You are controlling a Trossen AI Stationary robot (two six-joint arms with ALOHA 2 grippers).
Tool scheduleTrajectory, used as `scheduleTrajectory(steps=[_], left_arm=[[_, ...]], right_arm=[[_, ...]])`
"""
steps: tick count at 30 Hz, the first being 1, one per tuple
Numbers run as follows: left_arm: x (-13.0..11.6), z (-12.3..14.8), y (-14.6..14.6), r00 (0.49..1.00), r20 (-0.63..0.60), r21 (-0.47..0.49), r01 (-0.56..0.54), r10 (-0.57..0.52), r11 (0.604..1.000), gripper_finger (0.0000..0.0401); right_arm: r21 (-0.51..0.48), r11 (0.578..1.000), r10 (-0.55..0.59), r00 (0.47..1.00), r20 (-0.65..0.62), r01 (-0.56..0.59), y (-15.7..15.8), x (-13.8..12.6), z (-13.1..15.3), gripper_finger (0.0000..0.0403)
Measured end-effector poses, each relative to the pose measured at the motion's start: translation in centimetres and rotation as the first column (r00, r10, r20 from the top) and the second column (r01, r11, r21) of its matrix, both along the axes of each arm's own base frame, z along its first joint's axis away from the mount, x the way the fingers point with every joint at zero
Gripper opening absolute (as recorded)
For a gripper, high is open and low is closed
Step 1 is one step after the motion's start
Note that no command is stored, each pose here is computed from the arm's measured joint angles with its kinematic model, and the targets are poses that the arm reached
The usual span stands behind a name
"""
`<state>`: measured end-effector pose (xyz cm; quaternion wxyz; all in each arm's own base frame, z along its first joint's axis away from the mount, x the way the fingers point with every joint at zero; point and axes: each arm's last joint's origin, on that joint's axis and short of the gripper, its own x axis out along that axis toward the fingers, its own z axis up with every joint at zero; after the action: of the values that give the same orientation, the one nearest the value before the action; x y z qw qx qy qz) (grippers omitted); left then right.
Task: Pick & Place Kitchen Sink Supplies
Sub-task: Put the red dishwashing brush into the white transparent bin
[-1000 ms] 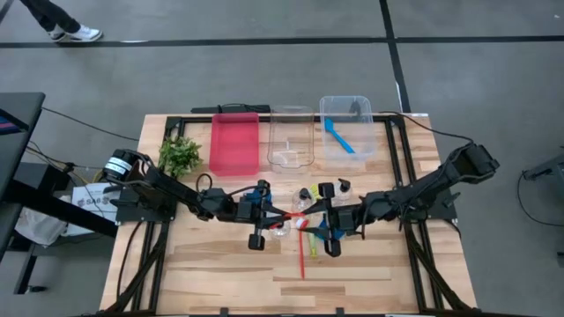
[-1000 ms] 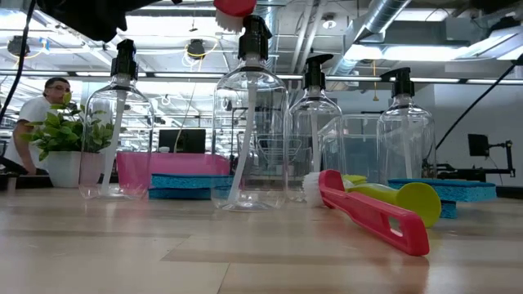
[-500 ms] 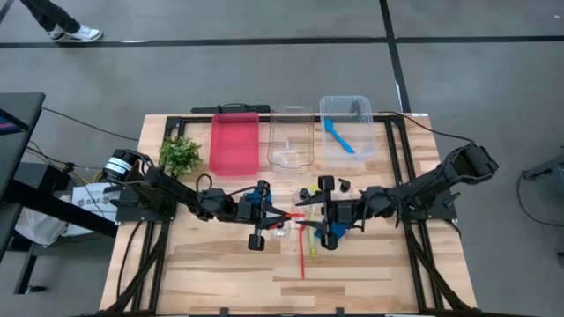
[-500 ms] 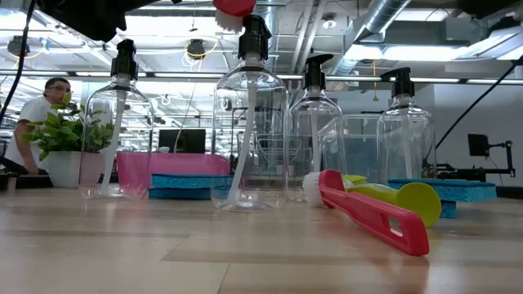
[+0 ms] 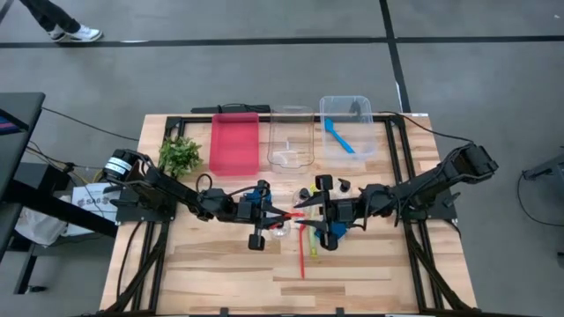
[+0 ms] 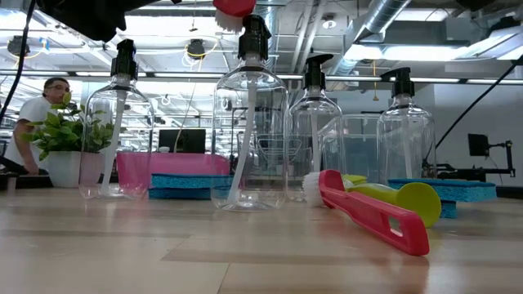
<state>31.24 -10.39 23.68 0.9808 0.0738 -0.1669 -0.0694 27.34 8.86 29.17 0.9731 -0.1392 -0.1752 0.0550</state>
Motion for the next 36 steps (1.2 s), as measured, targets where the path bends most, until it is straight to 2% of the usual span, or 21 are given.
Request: scheduleTrajectory(steps=[11, 14, 19, 24, 28, 36], left_arm=[[0.00, 0.00, 0.00, 1.000, 0.000, 0.000, 0.000, 0.000, 1.000, 0.0028], [0.00, 0.00, 0.00, 1.000, 0.000, -0.001, -0.001, 0.001, 1.000, 0.0028], [0.00, 0.00, 0.03, 1.000, 0.002, 0.008, -0.011, 0.011, 1.000, 0.0028], [-0.01, 0.00, 0.06, 1.000, 0.001, 0.001, -0.020, 0.020, 1.000, 0.0029], [0.00, -0.01, 0.07, 1.000, -0.001, -0.004, -0.024, 0.024, 1.000, 0.0032], [-0.21, 0.02, -0.45, 1.000, -0.007, -0.013, -0.013, 0.013, 1.000, 0.0043]], right_arm=[[-0.005, 1.000, -0.002, 1.000, -0.014, 0.002, 0.04, 0.28, 0.38, 0.0127], [-0.005, 1.000, -0.006, 1.000, -0.016, 0.006, -0.07, 0.32, 0.37, 0.0096], [-0.006, 1.000, -0.011, 1.000, -0.018, 0.011, -0.18, 0.36, 0.35, 0.0017], [-0.005, 1.000, -0.010, 1.000, -0.018, 0.010, -0.19, 0.36, 0.34, 0.0025], [-0.008, 1.000, -0.010, 1.000, -0.018, 0.010, -0.18, 0.36, 0.34, 0.0010], [-0.019, 1.000, -0.009, 1.000, -0.018, 0.009, -0.17, 0.38, 0.31, 0.0012]])
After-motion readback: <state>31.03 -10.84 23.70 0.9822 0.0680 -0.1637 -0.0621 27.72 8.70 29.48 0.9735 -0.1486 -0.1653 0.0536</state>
